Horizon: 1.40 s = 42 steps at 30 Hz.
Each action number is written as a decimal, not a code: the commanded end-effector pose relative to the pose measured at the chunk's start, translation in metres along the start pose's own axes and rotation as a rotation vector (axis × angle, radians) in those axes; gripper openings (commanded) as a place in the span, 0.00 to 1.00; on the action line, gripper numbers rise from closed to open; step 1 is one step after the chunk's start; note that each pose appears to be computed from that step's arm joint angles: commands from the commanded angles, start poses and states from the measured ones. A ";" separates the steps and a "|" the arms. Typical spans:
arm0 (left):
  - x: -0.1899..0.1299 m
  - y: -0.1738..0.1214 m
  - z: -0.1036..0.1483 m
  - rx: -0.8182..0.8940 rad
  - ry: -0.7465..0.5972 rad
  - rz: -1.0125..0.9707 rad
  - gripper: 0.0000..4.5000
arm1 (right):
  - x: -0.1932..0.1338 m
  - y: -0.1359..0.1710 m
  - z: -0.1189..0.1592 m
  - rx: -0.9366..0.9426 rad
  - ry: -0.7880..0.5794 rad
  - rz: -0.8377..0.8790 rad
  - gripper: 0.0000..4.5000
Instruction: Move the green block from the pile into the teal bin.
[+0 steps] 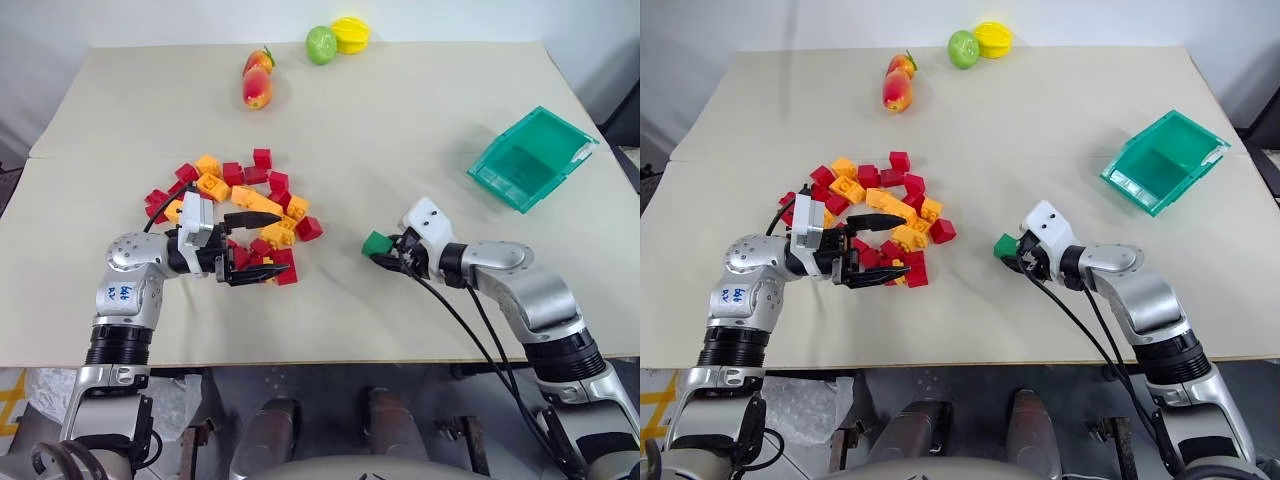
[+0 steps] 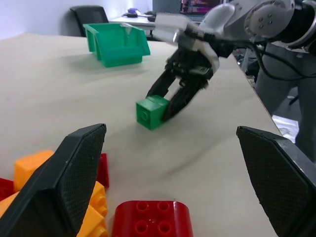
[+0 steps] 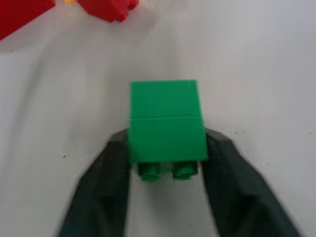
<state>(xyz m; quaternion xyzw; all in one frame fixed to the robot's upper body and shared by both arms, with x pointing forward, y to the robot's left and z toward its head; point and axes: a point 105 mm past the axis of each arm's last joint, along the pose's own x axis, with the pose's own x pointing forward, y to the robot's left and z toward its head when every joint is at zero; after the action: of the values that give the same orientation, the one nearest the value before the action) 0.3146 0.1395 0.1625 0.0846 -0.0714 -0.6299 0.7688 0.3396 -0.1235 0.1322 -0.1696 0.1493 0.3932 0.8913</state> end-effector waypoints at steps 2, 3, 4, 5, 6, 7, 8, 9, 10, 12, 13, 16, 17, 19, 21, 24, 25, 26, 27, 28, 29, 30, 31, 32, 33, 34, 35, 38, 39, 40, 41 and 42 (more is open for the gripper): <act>0.010 0.006 0.006 0.045 0.005 0.018 1.00 | -0.019 -0.016 0.025 -0.008 -0.104 -0.131 0.33; 0.014 0.006 0.007 0.049 0.005 0.022 1.00 | -0.024 -0.021 0.028 -0.009 -0.119 -0.165 0.33; 0.018 0.007 0.008 0.050 0.002 0.026 1.00 | -0.029 -0.027 0.030 -0.009 -0.133 -0.199 0.33; 0.023 0.009 0.009 0.055 0.002 0.036 1.00 | -0.035 -0.035 0.032 -0.011 -0.147 -0.245 0.33; 0.030 0.013 0.009 0.060 0.013 0.060 1.00 | -0.043 -0.047 0.034 -0.011 -0.157 -0.309 0.33; 0.034 0.015 0.008 0.064 0.022 0.078 1.00 | -0.049 -0.055 0.035 -0.011 -0.163 -0.350 0.33; 0.038 0.019 0.009 0.071 0.026 0.098 1.00 | -0.056 -0.065 0.036 -0.014 -0.171 -0.408 0.33; 0.045 0.028 0.007 0.056 0.045 0.158 1.00 | -0.069 -0.091 0.038 -0.019 -0.163 -0.537 0.33; 0.049 0.034 0.006 0.045 0.060 0.201 1.00 | -0.079 -0.107 0.039 -0.021 -0.158 -0.625 0.33; 0.057 0.040 0.007 0.041 0.070 0.237 1.00 | -0.094 -0.131 0.041 -0.033 -0.144 -0.744 0.33; 0.065 0.043 0.010 0.051 0.059 0.233 1.00 | -0.098 -0.143 0.043 -0.034 -0.132 -0.793 0.33; 0.083 0.054 0.017 0.072 0.042 0.244 1.00 | -0.107 -0.171 0.049 -0.040 -0.117 -0.906 0.33; 0.089 0.057 0.019 0.081 0.041 0.246 1.00 | -0.108 -0.180 0.048 -0.036 -0.103 -0.942 0.33; 0.096 0.061 0.022 0.092 0.041 0.247 1.00 | -0.109 -0.192 0.047 -0.030 -0.083 -0.986 0.33; 0.101 0.064 0.026 0.098 0.030 0.245 1.00 | -0.107 -0.200 0.045 -0.025 -0.066 -1.012 0.33; 0.112 0.073 0.038 0.091 0.007 0.257 1.00 | -0.096 -0.213 0.046 0.049 -0.090 -1.017 0.56; 0.114 0.074 0.040 0.089 0.002 0.259 1.00 | -0.096 -0.216 0.049 0.065 -0.111 -1.031 0.63; 0.114 0.075 0.041 0.086 -0.002 0.258 1.00 | -0.096 -0.218 0.051 0.069 -0.118 -1.035 0.70; 0.113 0.075 0.043 0.086 -0.012 0.259 1.00 | -0.096 -0.219 0.054 0.053 -0.122 -1.036 0.78; 0.112 0.074 0.044 0.080 -0.024 0.256 1.00 | -0.096 -0.219 0.056 0.034 -0.117 -1.041 0.85; 0.111 0.074 0.045 0.077 -0.030 0.253 1.00 | -0.096 -0.220 0.057 0.025 -0.119 -1.038 0.92; 0.108 0.073 0.047 0.072 -0.043 0.250 1.00 | -0.095 -0.219 0.061 0.021 -0.129 -1.025 0.99; 0.103 0.073 0.051 0.066 -0.069 0.246 1.00 | -0.094 -0.216 0.064 0.016 -0.140 -1.002 0.99; 0.100 0.072 0.054 0.063 -0.087 0.244 1.00 | -0.093 -0.214 0.066 0.011 -0.148 -0.985 0.99; 0.095 0.071 0.056 0.067 -0.097 0.236 1.00 | -0.091 -0.211 0.069 0.015 -0.165 -0.954 0.99; 0.089 0.068 0.059 0.079 -0.105 0.215 1.00 | -0.086 -0.204 0.072 0.015 -0.191 -0.889 0.99; 0.086 0.066 0.061 0.089 -0.107 0.200 1.00 | -0.083 -0.199 0.075 0.014 -0.208 -0.842 0.99; 0.031 0.049 0.050 0.010 -0.060 0.163 1.00 | -0.061 -0.140 0.070 -0.095 -0.250 -0.423 0.99; 0.013 0.044 0.046 0.016 -0.033 0.186 1.00 | -0.057 -0.120 0.066 -0.129 -0.255 -0.291 0.99; -0.003 0.043 0.045 0.065 -0.006 0.242 1.00 | -0.057 -0.108 0.061 -0.145 -0.255 -0.205 0.99; -0.015 0.044 0.043 0.095 0.021 0.293 1.00 | -0.059 -0.102 0.057 -0.163 -0.248 -0.162 0.99; -0.025 0.041 0.041 0.082 0.049 0.313 1.00 | -0.061 -0.098 0.054 -0.166 -0.239 -0.124 0.99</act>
<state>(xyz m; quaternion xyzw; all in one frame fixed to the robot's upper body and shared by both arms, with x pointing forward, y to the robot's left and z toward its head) 0.3487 0.1672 0.1890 0.0869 -0.0536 -0.5033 0.8580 0.3932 -0.2197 0.1937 -0.1806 0.0482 0.3057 0.9336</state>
